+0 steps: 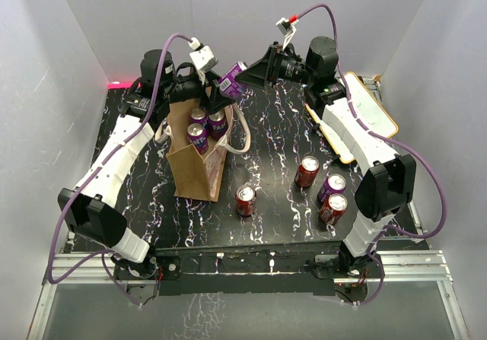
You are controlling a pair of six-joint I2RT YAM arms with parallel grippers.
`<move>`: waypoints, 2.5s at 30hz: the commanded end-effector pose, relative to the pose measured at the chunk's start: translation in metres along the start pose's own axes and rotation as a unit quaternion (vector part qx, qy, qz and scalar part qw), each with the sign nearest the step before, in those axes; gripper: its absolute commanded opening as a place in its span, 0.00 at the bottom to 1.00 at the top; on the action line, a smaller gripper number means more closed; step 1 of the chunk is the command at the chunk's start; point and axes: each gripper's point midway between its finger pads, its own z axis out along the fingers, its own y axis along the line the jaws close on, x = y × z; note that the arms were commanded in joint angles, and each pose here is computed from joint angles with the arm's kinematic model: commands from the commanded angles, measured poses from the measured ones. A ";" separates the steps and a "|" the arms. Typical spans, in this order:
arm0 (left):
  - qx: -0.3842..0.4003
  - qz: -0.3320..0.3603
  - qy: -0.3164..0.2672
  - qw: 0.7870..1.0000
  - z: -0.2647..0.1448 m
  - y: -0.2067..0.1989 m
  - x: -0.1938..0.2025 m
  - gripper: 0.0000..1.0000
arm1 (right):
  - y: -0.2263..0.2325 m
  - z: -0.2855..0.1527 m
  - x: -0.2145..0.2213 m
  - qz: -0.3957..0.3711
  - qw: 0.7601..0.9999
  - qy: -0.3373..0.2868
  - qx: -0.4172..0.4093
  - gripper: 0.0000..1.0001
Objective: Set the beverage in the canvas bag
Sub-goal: Adjust the drink.
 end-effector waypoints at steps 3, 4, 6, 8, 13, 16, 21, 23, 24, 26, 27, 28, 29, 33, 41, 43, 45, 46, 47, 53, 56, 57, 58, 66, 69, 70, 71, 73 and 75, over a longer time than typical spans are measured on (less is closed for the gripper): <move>-0.016 0.100 -0.089 0.991 -0.033 -0.010 -0.077 0.00 | -0.059 -0.009 0.003 0.013 0.995 -0.022 0.094 0.63; -0.018 0.102 -0.089 0.991 -0.035 -0.008 -0.077 0.00 | -0.061 -0.010 0.005 0.015 0.995 -0.021 0.097 0.64; -0.020 0.104 -0.089 0.990 -0.037 -0.008 -0.077 0.00 | -0.062 -0.010 0.007 0.016 0.995 -0.018 0.100 0.67; -0.021 0.107 -0.088 0.990 -0.039 -0.008 -0.077 0.00 | -0.063 -0.011 0.009 0.018 0.995 -0.016 0.102 0.70; -0.020 0.125 -0.079 0.989 -0.040 -0.008 -0.072 0.00 | -0.050 -0.010 0.010 0.010 0.998 -0.004 0.066 0.76; -0.004 0.137 -0.075 0.988 -0.039 -0.011 -0.068 0.00 | -0.030 -0.004 0.010 0.005 1.000 0.004 0.025 0.80; 0.002 0.138 -0.078 0.987 -0.036 -0.011 -0.071 0.00 | -0.015 0.002 0.016 0.013 1.000 0.011 -0.002 0.80; 0.002 0.139 -0.079 0.987 -0.036 -0.010 -0.072 0.00 | -0.014 0.000 0.018 0.013 1.000 0.011 -0.005 0.81; 0.003 0.139 -0.079 0.987 -0.036 -0.010 -0.072 0.00 | -0.013 0.000 0.018 0.011 1.000 0.011 -0.007 0.81; 0.004 0.139 -0.079 0.987 -0.035 -0.010 -0.072 0.00 | -0.012 -0.001 0.020 0.013 1.000 0.014 -0.009 0.81; 0.003 0.138 -0.082 0.987 -0.034 -0.009 -0.074 0.00 | -0.013 -0.002 0.022 0.015 1.000 0.015 -0.008 0.81; 0.003 0.136 -0.084 0.987 -0.034 -0.009 -0.075 0.00 | -0.016 -0.003 0.024 0.019 1.000 0.016 -0.003 0.81; 0.003 0.136 -0.085 0.987 -0.034 -0.009 -0.076 0.00 | -0.021 -0.005 0.026 0.024 1.000 0.014 0.006 0.81; 0.005 0.141 -0.086 0.986 -0.037 -0.012 -0.079 0.00 | -0.038 -0.011 0.034 0.039 0.999 0.016 0.031 0.81; 0.004 0.142 -0.089 0.986 -0.038 -0.012 -0.080 0.00 | -0.042 -0.013 0.048 0.044 0.998 0.031 0.028 0.81; 0.001 0.138 -0.091 0.986 -0.038 -0.012 -0.081 0.00 | -0.042 -0.013 0.049 0.043 0.998 0.033 0.029 0.81; 0.000 0.137 -0.094 0.986 -0.038 -0.011 -0.084 0.00 | -0.041 -0.013 0.051 0.047 0.998 0.037 0.029 0.80; -0.001 0.137 -0.096 0.986 -0.038 -0.010 -0.085 0.00 | -0.040 -0.012 0.053 0.045 0.998 0.038 0.028 0.80; -0.002 0.134 -0.097 0.986 -0.037 -0.010 -0.086 0.00 | -0.039 -0.010 0.054 0.043 0.998 0.041 0.025 0.80; -0.009 0.122 -0.111 0.986 -0.037 -0.007 -0.099 0.00 | -0.040 -0.004 0.061 0.047 0.997 0.050 0.025 0.79; -0.008 0.122 -0.115 0.986 -0.037 -0.007 -0.103 0.00 | -0.038 -0.001 0.062 0.044 0.997 0.054 0.019 0.79; -0.008 0.121 -0.116 0.986 -0.037 -0.006 -0.103 0.00 | -0.037 0.001 0.063 0.043 0.997 0.055 0.016 0.79; -0.008 0.121 -0.116 0.986 -0.037 -0.006 -0.103 0.00 | -0.035 0.002 0.063 0.042 0.997 0.057 0.012 0.79; -0.011 0.121 -0.097 0.988 -0.035 -0.005 -0.086 0.00 | -0.032 -0.001 0.051 0.027 0.998 0.049 0.005 0.78; -0.015 0.113 -0.087 0.990 -0.035 -0.004 -0.074 0.00 | -0.024 -0.006 0.042 0.016 0.999 0.044 -0.008 0.78; -0.015 0.112 -0.086 0.990 -0.035 -0.004 -0.072 0.00 | -0.020 -0.007 0.040 0.010 0.999 0.044 -0.014 0.77; -0.014 0.111 -0.083 0.990 -0.034 -0.004 -0.070 0.00 | -0.017 -0.008 0.038 0.005 0.999 0.042 -0.017 0.77; -0.008 0.115 -0.078 0.990 -0.035 -0.007 -0.066 0.00 | -0.017 -0.010 0.030 -0.001 0.999 0.034 -0.014 0.76; -0.001 0.117 -0.076 0.990 -0.036 -0.010 -0.065 0.00 | -0.020 -0.012 0.019 -0.006 1.000 0.022 -0.002 0.72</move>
